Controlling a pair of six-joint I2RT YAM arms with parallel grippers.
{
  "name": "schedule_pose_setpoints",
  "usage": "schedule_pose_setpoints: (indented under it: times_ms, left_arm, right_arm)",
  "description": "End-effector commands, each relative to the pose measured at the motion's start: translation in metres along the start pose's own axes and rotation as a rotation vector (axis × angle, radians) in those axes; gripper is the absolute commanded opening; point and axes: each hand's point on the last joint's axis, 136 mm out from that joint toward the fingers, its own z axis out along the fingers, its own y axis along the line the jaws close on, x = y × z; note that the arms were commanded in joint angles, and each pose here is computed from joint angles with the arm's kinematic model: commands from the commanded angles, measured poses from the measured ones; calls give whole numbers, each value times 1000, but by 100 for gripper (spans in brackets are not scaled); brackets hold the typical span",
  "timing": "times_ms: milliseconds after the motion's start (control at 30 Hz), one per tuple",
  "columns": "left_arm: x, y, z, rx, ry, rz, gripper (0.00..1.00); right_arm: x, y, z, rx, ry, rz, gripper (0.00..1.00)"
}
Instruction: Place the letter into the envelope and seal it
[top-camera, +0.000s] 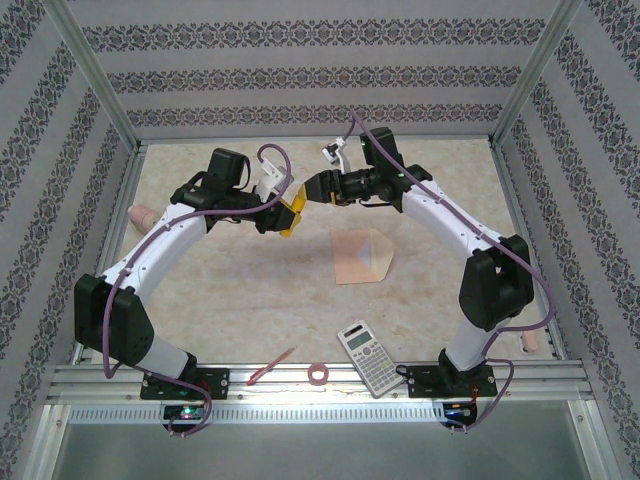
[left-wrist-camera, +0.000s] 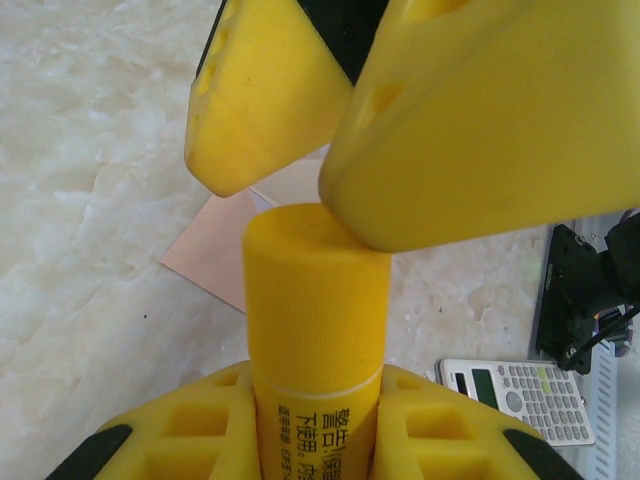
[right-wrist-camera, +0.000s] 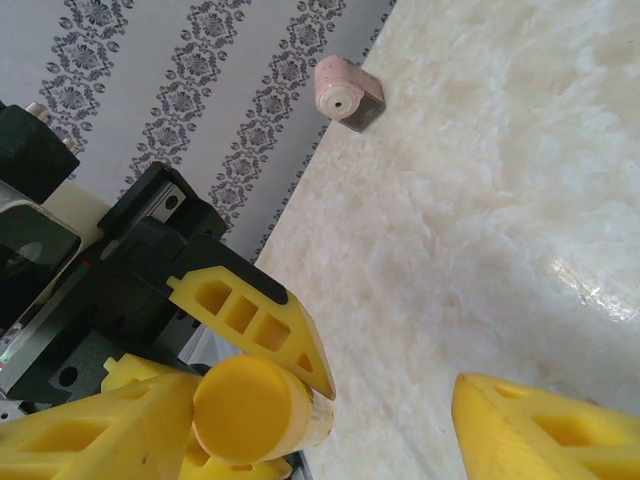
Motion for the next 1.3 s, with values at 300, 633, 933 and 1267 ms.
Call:
schedule_pose_setpoints:
  times_ms: [300, 633, 933, 1267]
  left_arm:
    - [-3, -4, 1, 46, -21, -17, 0]
    - [-2, -3, 2, 50, -14, -29, 0]
    - [-4, 2, 4, 34, -16, -39, 0]
    - [-4, 7, 7, 20, -9, -66, 0]
  right_arm:
    - [-1, 15, 6, -16, 7, -77, 56]
    - [0, 11, 9, -3, 11, -70, 26]
    - [6, 9, 10, 0, 28, -67, 26]
    - [10, 8, 10, 1, 39, -64, 30]
